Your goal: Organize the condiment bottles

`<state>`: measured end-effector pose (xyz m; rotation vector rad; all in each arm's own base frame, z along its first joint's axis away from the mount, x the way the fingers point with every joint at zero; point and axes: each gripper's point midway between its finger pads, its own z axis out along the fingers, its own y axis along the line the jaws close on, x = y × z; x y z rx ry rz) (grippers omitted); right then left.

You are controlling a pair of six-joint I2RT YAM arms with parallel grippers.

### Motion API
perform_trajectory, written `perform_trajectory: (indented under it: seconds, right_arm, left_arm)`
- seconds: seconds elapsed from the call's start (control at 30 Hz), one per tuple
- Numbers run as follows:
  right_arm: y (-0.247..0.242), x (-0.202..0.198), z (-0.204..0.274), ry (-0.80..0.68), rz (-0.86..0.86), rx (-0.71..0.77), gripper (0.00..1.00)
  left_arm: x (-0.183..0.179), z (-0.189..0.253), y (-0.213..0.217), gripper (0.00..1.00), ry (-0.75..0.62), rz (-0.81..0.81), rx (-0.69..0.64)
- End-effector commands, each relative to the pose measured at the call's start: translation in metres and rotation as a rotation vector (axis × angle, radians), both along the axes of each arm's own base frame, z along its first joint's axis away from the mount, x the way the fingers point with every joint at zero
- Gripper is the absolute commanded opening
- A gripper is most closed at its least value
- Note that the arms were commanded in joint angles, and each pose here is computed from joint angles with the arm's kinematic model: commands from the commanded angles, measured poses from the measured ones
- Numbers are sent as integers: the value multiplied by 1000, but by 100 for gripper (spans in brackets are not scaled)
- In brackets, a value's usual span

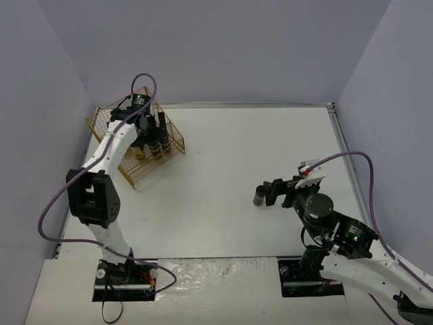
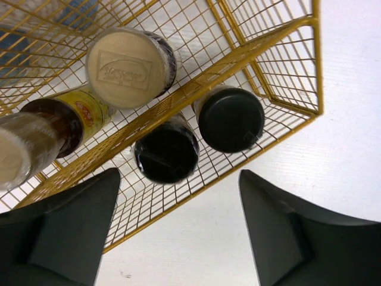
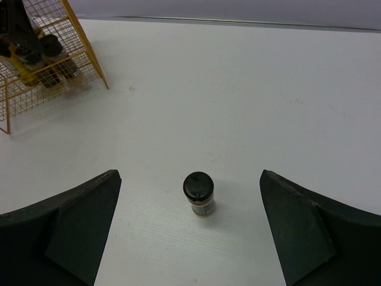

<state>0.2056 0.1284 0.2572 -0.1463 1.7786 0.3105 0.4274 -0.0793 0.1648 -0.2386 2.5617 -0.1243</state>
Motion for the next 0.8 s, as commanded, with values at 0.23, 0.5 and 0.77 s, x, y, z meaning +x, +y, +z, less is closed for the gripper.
perform_trajectory:
  seconds: [0.23,0.5,0.77]
  right_arm:
    - [-2,2,25,-59,-26,75,100]
    - [-31,-9,51,-90,-91,179,100]
    - [-95,-14,56,-81,-398,257,100]
  left_arm:
    - [-43,121,-95,91,-387,-339,-245]
    - [-90,99,-235,93,-470,-738,-341]
    - [-134,88,-334,93,-531,-970,-421]
